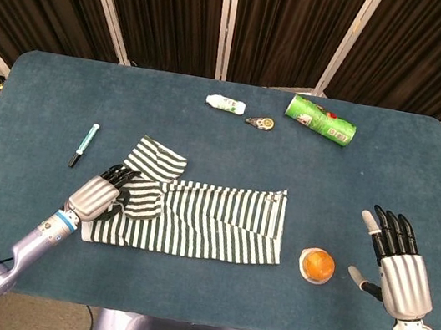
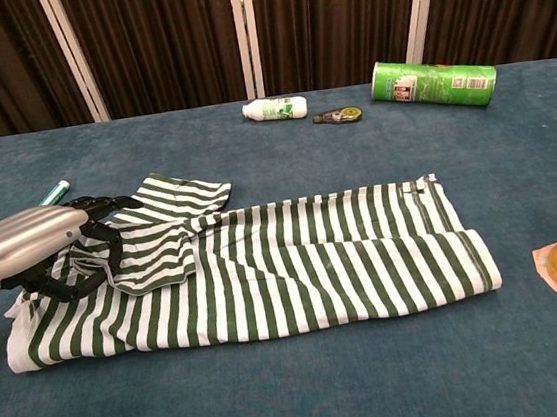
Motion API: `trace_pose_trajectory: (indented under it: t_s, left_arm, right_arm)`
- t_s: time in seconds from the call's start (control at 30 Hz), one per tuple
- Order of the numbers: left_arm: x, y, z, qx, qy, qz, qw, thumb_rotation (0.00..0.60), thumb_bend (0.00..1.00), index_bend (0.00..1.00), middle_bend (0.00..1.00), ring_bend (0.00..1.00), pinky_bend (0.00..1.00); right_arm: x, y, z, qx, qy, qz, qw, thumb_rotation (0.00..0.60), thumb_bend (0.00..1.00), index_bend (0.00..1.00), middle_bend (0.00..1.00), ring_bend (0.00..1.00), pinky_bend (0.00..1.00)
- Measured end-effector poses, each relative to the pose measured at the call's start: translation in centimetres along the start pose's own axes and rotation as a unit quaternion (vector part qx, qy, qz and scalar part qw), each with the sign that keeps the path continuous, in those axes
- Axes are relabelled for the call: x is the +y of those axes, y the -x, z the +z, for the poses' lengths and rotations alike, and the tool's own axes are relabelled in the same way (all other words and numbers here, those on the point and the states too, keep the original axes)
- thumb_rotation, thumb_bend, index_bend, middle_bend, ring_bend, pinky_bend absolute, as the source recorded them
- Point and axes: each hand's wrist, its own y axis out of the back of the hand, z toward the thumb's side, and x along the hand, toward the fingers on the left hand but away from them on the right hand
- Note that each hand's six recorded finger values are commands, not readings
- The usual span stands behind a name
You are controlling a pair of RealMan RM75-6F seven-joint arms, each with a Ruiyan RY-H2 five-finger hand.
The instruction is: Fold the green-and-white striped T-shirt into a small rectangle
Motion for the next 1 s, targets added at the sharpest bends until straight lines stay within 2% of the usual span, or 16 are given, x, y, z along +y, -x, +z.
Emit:
trace_pose_trajectory:
  t_s: [0.17,0.37,0.67,1.0]
  left_arm:
    - [0.6,-0.2,0.1,0.003,0.014,0.008,0.9999,0.6,0.58,0.86,0.0,0.0,0.0]
    - [2.3,-1.1,0.4,0.012,0.041,0.025,0.9988,0.6,0.58,0.87,0.0,0.0,0.0]
    - [4.5,-3.9,0.3,0.047,0.065,0.022,0.9965,0.6,0.58,0.88,0.0,0.0,0.0]
    - [7.4,-7.6,-0.1,0.083,0.088,0.046,0.9915,0.6,0.58,0.88,0.0,0.0,0.0]
  right_arm:
    - [0.0,0.0,0.0,0.0,0.0,0.0,1.0,0.6,0.01,0.11,0.0,0.0,0.0]
    - [-0.1,0.0,0.1,0.001,-0.001,0.002,1.0,0.6,0.01,0.11,0.0,0.0,0.0]
    - [-0.2,0.0,0.0,0.001,-0.004,0.002,1.0,0.6,0.01,0.11,0.0,0.0,0.0]
    - [-0.3,0.1,-0.3,-0.005,-0.007,0.003,1.0,0.6,0.01,0.11,0.0,0.0,0.0]
